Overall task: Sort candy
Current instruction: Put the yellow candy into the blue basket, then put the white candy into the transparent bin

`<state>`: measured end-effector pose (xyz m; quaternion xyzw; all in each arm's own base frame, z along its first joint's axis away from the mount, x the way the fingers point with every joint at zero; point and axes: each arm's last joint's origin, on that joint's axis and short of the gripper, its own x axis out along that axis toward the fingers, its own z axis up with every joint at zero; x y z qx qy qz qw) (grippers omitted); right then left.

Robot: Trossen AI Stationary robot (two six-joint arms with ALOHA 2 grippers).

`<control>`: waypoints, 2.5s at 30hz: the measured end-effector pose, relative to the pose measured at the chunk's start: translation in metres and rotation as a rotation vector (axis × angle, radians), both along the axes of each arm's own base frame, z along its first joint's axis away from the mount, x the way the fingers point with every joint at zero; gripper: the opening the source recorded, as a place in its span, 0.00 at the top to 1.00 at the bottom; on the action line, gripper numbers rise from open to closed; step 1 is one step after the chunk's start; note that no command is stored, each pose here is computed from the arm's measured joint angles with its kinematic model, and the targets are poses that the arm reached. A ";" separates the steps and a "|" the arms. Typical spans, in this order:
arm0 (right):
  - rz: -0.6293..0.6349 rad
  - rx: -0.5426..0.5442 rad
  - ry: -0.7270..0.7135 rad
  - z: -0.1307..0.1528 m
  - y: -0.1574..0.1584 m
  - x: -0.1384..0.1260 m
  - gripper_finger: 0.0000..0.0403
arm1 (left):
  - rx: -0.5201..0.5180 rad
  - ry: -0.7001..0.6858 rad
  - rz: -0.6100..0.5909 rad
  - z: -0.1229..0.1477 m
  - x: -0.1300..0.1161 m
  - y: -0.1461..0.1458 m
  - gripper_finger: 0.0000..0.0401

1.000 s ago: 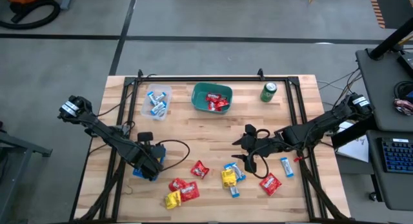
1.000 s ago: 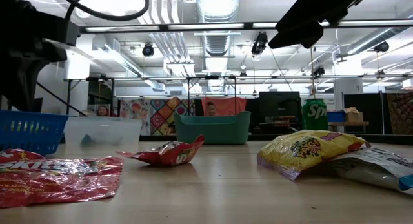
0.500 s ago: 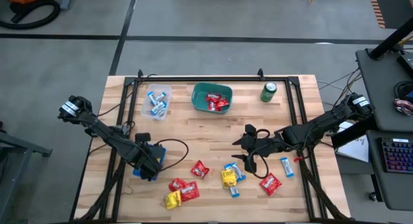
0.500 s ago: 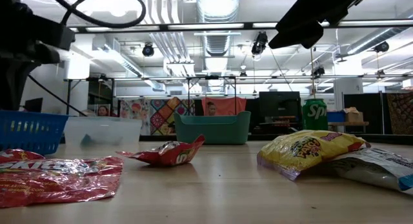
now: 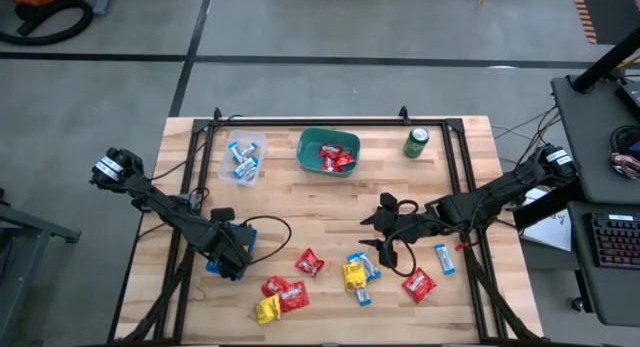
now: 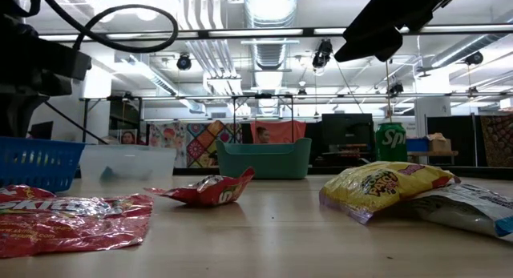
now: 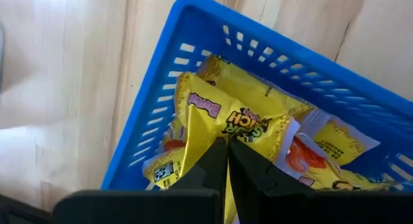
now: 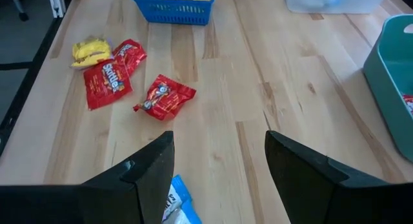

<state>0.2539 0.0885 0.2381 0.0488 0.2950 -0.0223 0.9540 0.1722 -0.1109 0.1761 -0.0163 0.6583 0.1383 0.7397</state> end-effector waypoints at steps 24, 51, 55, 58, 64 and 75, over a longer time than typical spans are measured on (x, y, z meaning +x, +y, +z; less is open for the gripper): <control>-0.332 0.559 0.501 -0.029 0.006 -0.024 0.43 | 0.271 -0.766 -0.109 0.093 0.068 -0.029 1.00; -0.727 0.370 1.262 -0.078 0.023 -0.094 0.43 | 0.466 -0.696 -0.134 0.058 0.088 -0.038 1.00; -0.733 0.368 1.261 -0.092 0.020 -0.098 0.44 | 0.463 -0.700 -0.132 0.058 0.088 -0.038 1.00; -0.733 0.363 1.251 -0.102 0.017 -0.103 0.48 | 0.445 -0.696 -0.136 0.058 0.088 -0.039 1.00; -0.707 0.360 1.231 -0.108 0.014 -0.106 0.65 | 0.424 -0.698 -0.139 0.058 0.089 -0.039 1.00; -0.631 0.355 1.153 -0.105 0.016 -0.101 0.95 | 0.263 -0.756 -0.202 0.063 0.098 -0.048 1.00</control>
